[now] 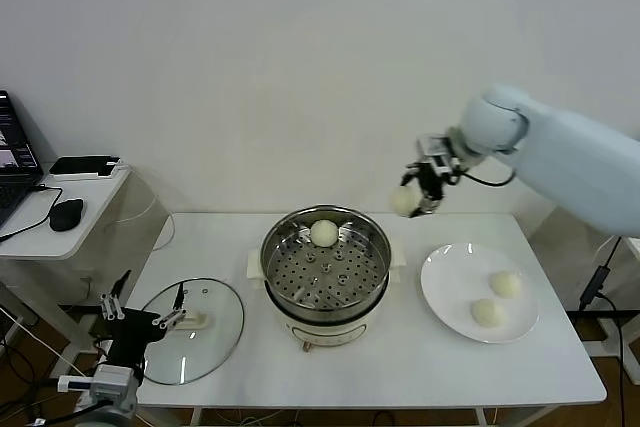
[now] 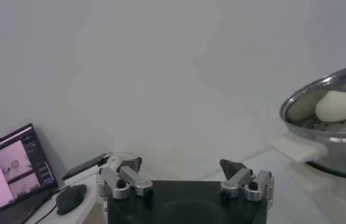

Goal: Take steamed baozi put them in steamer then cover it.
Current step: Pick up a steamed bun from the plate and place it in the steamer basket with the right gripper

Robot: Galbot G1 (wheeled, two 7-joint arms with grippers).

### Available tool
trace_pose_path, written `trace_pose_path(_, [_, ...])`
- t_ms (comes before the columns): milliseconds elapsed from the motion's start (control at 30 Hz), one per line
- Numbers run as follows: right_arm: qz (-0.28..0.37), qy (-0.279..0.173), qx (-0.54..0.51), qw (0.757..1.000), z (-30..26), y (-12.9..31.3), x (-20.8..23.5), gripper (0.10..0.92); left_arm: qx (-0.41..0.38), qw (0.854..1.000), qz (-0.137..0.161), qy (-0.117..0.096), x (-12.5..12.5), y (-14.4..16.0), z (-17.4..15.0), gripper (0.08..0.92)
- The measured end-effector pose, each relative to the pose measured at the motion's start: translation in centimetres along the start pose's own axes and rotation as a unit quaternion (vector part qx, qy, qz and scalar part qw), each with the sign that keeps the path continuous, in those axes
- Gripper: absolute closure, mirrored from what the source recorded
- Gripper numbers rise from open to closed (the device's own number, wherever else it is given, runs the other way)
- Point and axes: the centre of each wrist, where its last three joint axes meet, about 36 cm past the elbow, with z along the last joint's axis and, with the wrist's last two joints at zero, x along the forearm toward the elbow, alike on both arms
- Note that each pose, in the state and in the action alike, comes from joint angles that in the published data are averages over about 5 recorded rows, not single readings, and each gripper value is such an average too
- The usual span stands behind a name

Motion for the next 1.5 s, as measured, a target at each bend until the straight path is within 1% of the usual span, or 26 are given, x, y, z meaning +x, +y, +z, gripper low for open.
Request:
trace_pose_path(333, [-0.036,-0.040,-0.007,0.999,-9.9,-0.8,-5.8,0.341,0.003,1.000,-0.012,-0.002,0.2,0.5,-0.4,0.177])
trace_pose_path(600, [-0.063,-0.033,-0.022,0.997,-14.8,-0.3,-10.8,0.344,0.008,1.000,-0.019,-0.004,0.2,0.5,-0.5,0.177])
trace_pose_path(833, [-0.072,-0.020,-0.033,0.997,-16.7,0.2,-13.8,0.336,0.007,1.000,-0.021,0.000,0.2,0.6,-0.2,0.177])
trace_pose_path(1100, [-0.074,-0.003,-0.042,0.996,-17.4,0.6,-15.5,0.335,0.008,1.000,-0.022,-0.001,0.1,0.6,-0.2,0.177])
trace_pose_path(1200, [-0.075,0.000,-0.046,0.996,-17.5,0.8,-15.8,0.308,0.008,1.000,-0.021,-0.001,0.1,0.6,-0.2,0.177])
trace_pose_path(1367, [-0.075,0.001,-0.045,0.996,-17.5,0.7,-15.7,0.212,0.008,1.000,-0.021,-0.002,0.1,0.6,-0.2,0.177])
trace_pose_path(1500, [-0.073,0.002,-0.039,0.997,-17.2,0.4,-14.8,0.201,0.007,1.000,-0.021,-0.003,0.1,0.6,-0.3,0.177])
